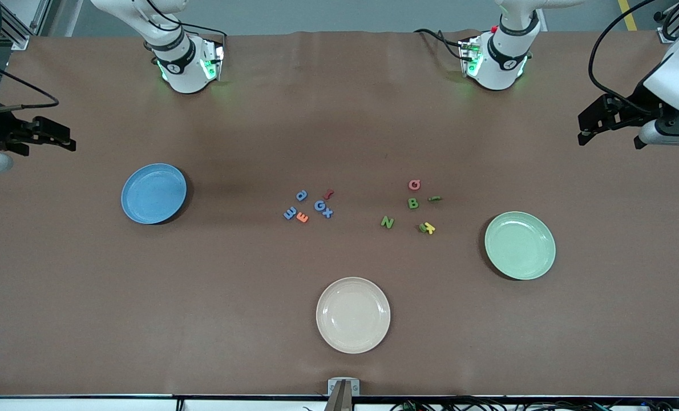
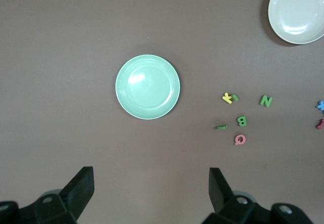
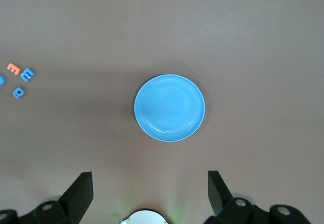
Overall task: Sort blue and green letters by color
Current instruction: 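Move the left gripper toward the green letters in the pile, then lower the left gripper and grasp the green q letter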
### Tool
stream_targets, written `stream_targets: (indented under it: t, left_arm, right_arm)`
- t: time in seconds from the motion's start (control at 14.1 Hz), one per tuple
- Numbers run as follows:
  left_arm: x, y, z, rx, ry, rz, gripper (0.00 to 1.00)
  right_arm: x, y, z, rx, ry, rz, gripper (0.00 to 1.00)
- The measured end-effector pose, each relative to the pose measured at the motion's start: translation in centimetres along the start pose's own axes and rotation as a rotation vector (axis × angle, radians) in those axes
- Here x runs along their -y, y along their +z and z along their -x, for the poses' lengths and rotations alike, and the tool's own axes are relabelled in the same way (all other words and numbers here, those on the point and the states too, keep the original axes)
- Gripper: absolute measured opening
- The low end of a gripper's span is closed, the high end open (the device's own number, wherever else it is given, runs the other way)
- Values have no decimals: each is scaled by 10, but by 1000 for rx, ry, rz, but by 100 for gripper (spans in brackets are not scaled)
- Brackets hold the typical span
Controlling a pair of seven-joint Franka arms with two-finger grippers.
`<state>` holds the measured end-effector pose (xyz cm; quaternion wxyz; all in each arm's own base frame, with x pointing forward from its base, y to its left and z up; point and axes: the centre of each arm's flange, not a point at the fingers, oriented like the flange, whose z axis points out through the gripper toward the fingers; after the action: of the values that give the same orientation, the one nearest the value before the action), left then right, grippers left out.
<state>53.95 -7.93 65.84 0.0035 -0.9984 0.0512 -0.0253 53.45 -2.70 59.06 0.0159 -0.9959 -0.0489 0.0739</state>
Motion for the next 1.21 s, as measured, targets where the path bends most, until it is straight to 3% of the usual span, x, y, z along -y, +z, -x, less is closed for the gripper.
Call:
stream_targets:
  t: [0.43,0.64,0.92,1.21]
  left_arm:
    - [-5,7,-4,14,9,2,100]
    - [-4,36,-17,63,0,6,100]
    - [-31,137,-56,123,-92,18,100]
    - [-76,245,-49,119,-133,22,100]
  right_arm:
    - [0,-1,4,-7,6,0,100]
    - [-1,-10,11,-27,8,0,100]
    - [0,-22,20,-53,8,-2,100]
    - [-1,-26,27,-62,11,-6,100]
